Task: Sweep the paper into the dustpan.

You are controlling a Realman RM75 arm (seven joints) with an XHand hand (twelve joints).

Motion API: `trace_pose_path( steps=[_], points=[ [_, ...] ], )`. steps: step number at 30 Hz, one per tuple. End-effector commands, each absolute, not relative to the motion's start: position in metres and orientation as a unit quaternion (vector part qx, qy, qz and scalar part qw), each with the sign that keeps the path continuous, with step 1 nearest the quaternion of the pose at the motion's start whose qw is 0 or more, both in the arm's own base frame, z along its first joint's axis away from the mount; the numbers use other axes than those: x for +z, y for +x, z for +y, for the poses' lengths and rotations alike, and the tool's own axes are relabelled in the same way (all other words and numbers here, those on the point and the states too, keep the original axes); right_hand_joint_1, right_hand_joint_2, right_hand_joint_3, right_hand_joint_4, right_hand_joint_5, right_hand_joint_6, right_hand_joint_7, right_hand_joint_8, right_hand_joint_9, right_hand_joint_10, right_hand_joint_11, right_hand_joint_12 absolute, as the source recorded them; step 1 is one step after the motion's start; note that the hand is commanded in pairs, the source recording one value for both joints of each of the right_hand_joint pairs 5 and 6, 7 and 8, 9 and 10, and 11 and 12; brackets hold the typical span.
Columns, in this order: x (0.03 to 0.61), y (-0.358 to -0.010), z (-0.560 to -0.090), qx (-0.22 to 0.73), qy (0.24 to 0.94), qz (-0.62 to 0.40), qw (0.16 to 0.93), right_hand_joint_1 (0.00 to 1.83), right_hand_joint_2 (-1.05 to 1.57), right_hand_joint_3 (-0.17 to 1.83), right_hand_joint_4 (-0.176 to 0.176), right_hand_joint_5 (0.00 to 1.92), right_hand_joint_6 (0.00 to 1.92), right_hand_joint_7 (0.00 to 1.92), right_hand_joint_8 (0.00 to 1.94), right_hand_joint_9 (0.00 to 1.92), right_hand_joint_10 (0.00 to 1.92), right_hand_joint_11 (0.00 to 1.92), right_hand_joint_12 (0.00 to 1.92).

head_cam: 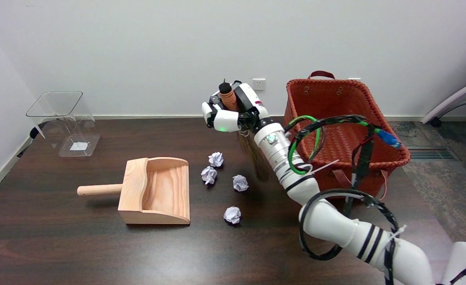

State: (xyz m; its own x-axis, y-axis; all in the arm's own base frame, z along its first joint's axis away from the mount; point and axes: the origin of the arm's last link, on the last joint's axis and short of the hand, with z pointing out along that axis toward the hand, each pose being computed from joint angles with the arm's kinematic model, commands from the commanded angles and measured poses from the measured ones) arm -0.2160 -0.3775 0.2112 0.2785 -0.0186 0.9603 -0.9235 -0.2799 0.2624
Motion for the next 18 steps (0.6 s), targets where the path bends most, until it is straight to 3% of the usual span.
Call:
trace_pose_path(
  steps=[1, 10, 18],
  points=[
    [0.21, -0.231, -0.4, 0.435, 0.653, -0.292, 0.546, 1.16, 1.16, 1.11, 0.0, 1.92, 1.92, 1.92, 1.92, 1.92, 1.92, 1.78, 1.78],
    [0.212, -0.236, -0.379, 0.423, 0.655, -0.26, 0.569, 1.16, 1.19, 1.09, 0.0, 1.92, 1.92, 1.92, 1.92, 1.92, 1.92, 1.77, 1.77],
    [0.181, -0.237, -0.377, 0.427, 0.646, -0.254, 0.579, 1.16, 1.23, 1.09, 0.0, 1.92, 1.92, 1.92, 1.92, 1.92, 1.92, 1.77, 1.77]
  ],
)
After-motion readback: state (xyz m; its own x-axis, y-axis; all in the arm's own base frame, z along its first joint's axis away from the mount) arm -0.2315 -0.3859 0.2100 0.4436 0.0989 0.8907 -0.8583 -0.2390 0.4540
